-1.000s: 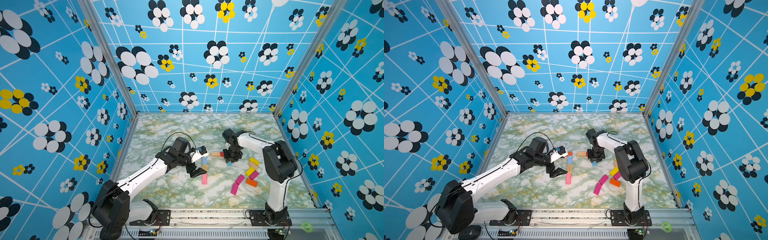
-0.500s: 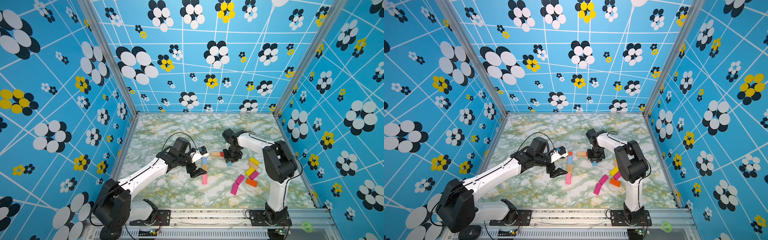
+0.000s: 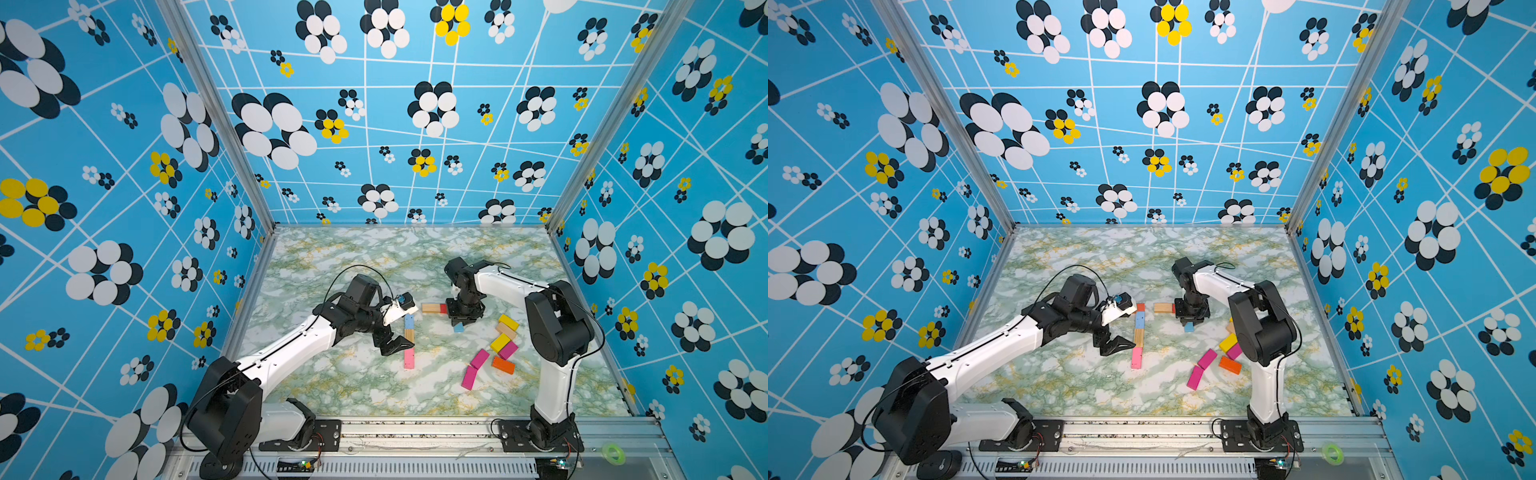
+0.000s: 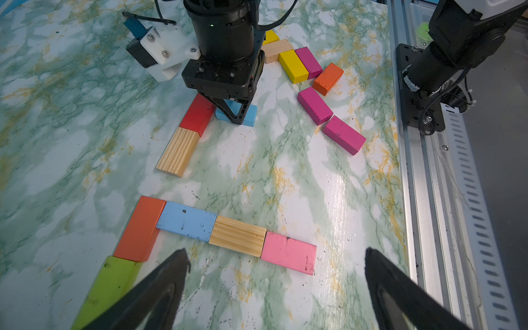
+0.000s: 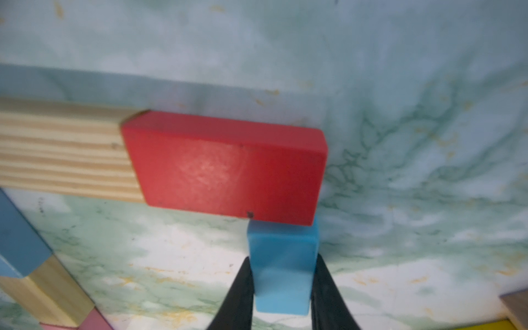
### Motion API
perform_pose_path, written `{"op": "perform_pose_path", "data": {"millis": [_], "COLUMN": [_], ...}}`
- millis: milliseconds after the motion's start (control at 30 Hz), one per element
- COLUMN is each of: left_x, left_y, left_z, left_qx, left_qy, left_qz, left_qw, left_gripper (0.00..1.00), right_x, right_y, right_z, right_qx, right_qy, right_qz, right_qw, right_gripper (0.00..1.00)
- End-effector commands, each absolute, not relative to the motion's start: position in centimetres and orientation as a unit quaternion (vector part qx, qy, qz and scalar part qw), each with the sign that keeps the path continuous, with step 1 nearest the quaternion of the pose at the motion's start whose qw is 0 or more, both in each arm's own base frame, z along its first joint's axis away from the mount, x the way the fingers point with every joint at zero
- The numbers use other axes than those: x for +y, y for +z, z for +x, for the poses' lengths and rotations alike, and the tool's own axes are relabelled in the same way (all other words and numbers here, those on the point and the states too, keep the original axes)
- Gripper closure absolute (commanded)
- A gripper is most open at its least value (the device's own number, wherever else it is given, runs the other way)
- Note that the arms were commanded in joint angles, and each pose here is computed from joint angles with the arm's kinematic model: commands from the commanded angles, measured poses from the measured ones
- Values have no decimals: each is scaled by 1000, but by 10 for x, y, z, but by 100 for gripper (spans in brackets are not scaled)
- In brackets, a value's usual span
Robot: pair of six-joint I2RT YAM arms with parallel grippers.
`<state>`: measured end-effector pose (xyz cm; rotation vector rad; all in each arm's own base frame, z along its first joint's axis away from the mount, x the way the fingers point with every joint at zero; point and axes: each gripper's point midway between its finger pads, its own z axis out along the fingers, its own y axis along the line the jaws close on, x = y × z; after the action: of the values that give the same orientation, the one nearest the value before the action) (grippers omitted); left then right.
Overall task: Assemble the number 7 with building blocks
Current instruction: Assemble the building block at the center of the board.
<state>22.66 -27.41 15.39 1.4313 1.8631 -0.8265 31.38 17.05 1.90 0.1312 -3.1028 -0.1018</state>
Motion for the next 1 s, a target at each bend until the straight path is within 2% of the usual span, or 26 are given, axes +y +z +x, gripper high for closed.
{"op": "perform_pose_path", "data": {"millis": [0, 967], "left_x": [-280, -281], "left_y": [159, 159], "left_z": [223, 219], "left_qx": [696, 692], "left_qy": [-323, -317], "left_qz": [555, 564], "left_qw": [321, 321], "left_gripper": [1, 1], "right_x": [171, 176], "right_y": [9, 24], "right_z": [330, 337], "right_qx": [-999, -998], "right_qy": [-30, -45], "right_qz": [40, 38], "right_qw": [-6, -31], "right_gripper": [83, 83]}}
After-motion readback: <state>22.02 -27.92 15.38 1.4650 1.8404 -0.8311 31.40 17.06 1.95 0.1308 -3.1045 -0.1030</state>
